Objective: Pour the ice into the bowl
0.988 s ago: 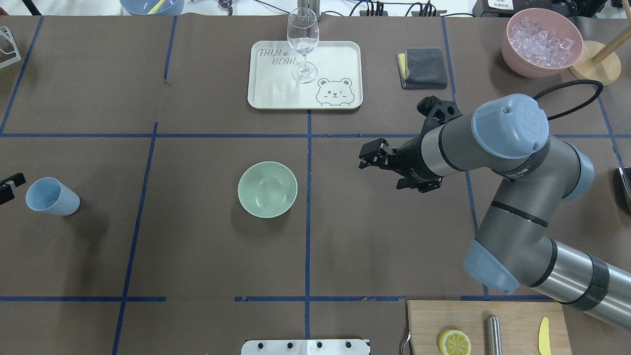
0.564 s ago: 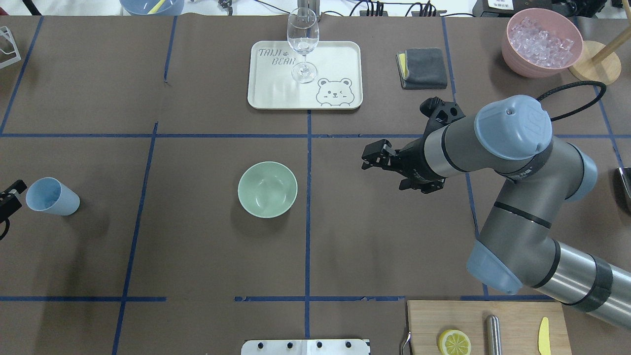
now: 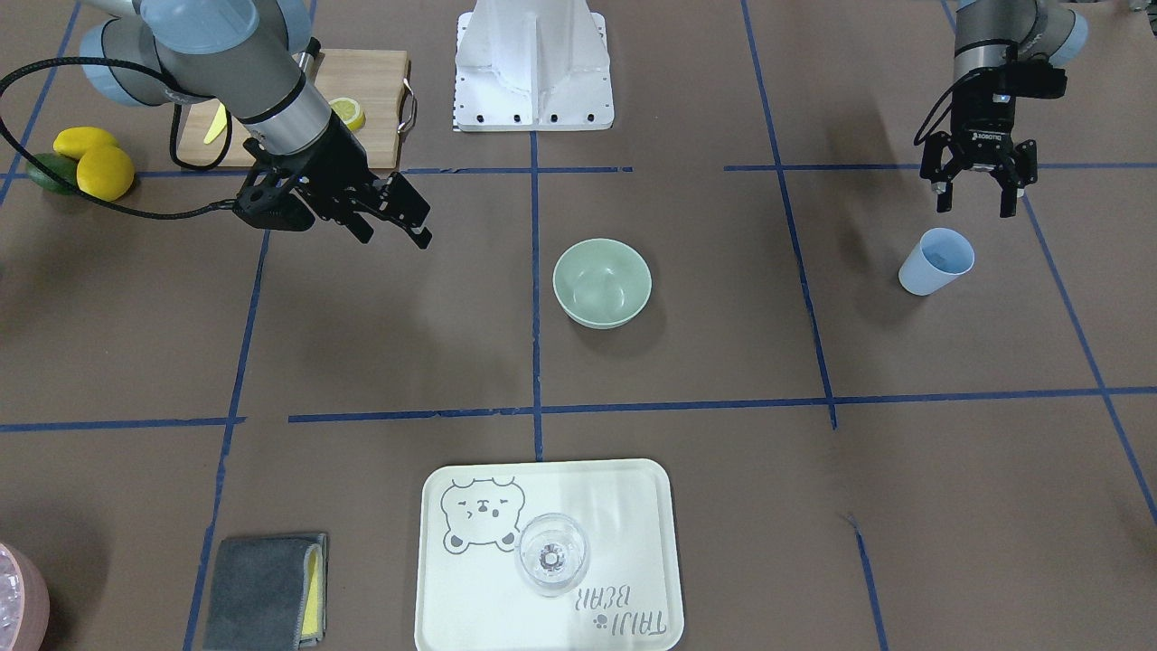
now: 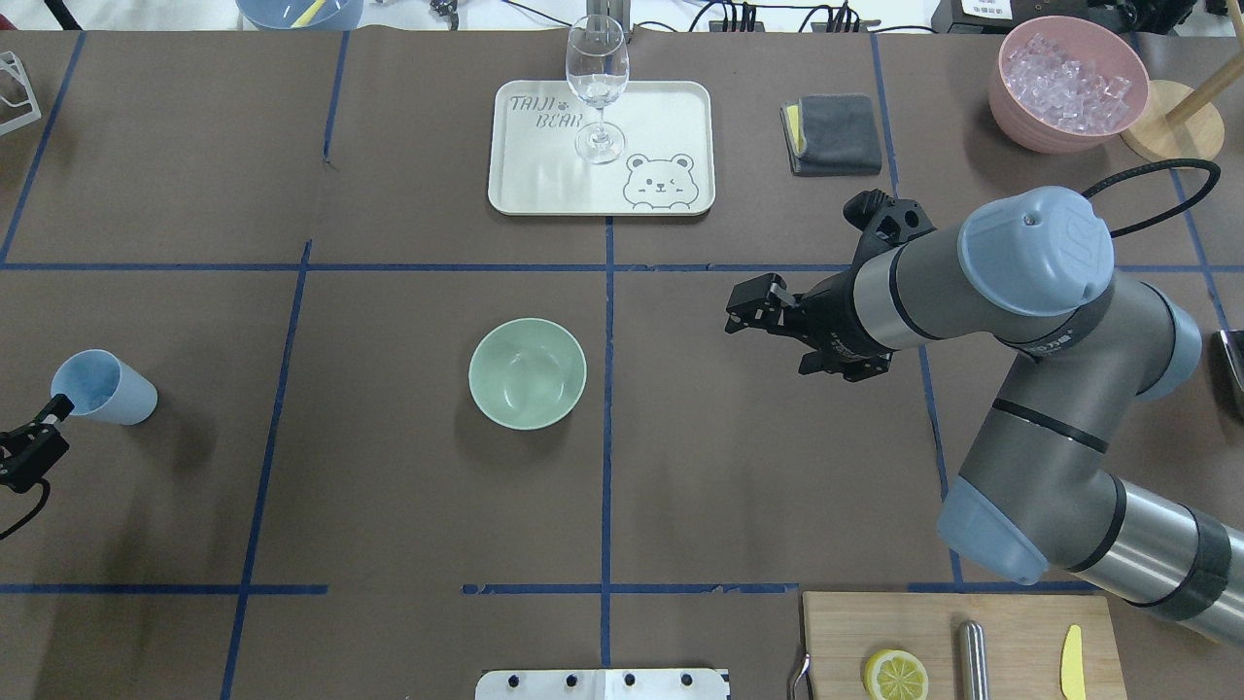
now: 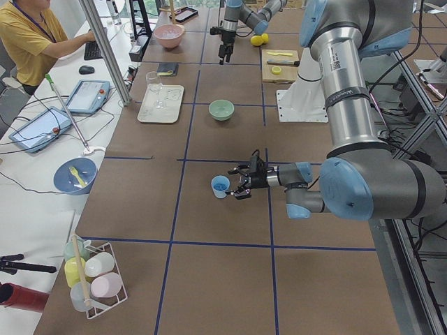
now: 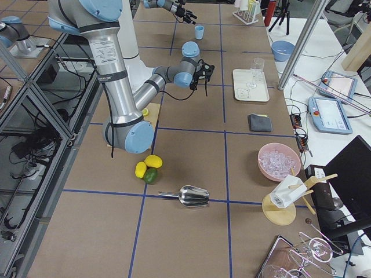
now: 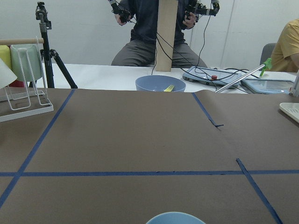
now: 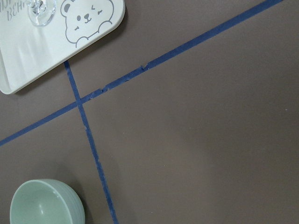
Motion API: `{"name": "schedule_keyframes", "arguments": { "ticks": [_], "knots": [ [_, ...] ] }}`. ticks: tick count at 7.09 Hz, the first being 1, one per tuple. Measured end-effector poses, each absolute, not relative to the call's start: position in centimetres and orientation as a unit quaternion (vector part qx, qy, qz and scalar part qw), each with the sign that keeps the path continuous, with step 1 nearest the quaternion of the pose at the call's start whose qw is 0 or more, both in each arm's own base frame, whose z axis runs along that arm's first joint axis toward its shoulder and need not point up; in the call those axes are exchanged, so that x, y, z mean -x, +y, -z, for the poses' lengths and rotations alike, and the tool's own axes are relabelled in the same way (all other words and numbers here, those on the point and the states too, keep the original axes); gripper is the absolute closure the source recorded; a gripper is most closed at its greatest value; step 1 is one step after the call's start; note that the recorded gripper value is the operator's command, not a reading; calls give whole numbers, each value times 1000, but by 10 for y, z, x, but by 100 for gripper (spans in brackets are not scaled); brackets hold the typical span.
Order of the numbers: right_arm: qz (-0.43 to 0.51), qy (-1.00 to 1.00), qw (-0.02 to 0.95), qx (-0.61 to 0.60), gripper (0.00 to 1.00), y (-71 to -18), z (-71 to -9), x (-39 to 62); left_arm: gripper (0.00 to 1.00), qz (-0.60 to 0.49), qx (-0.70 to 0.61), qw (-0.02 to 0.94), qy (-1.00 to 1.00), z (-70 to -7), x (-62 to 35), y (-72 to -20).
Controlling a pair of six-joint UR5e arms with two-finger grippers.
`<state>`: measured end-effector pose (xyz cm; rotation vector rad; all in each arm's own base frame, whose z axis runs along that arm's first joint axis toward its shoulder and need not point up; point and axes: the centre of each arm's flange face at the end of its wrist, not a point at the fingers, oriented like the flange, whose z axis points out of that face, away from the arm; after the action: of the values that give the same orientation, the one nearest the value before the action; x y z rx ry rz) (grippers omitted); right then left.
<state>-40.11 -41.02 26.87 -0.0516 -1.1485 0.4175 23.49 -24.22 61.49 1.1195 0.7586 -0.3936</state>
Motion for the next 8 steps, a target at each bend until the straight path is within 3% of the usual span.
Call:
{"name": "schedule_keyframes", "arguments": {
  "ticks": [8],
  "knots": [
    [-199, -542, 816, 19, 0, -402, -271, 381, 1, 191, -546, 746, 330, -653, -304, -231]
  ]
}}
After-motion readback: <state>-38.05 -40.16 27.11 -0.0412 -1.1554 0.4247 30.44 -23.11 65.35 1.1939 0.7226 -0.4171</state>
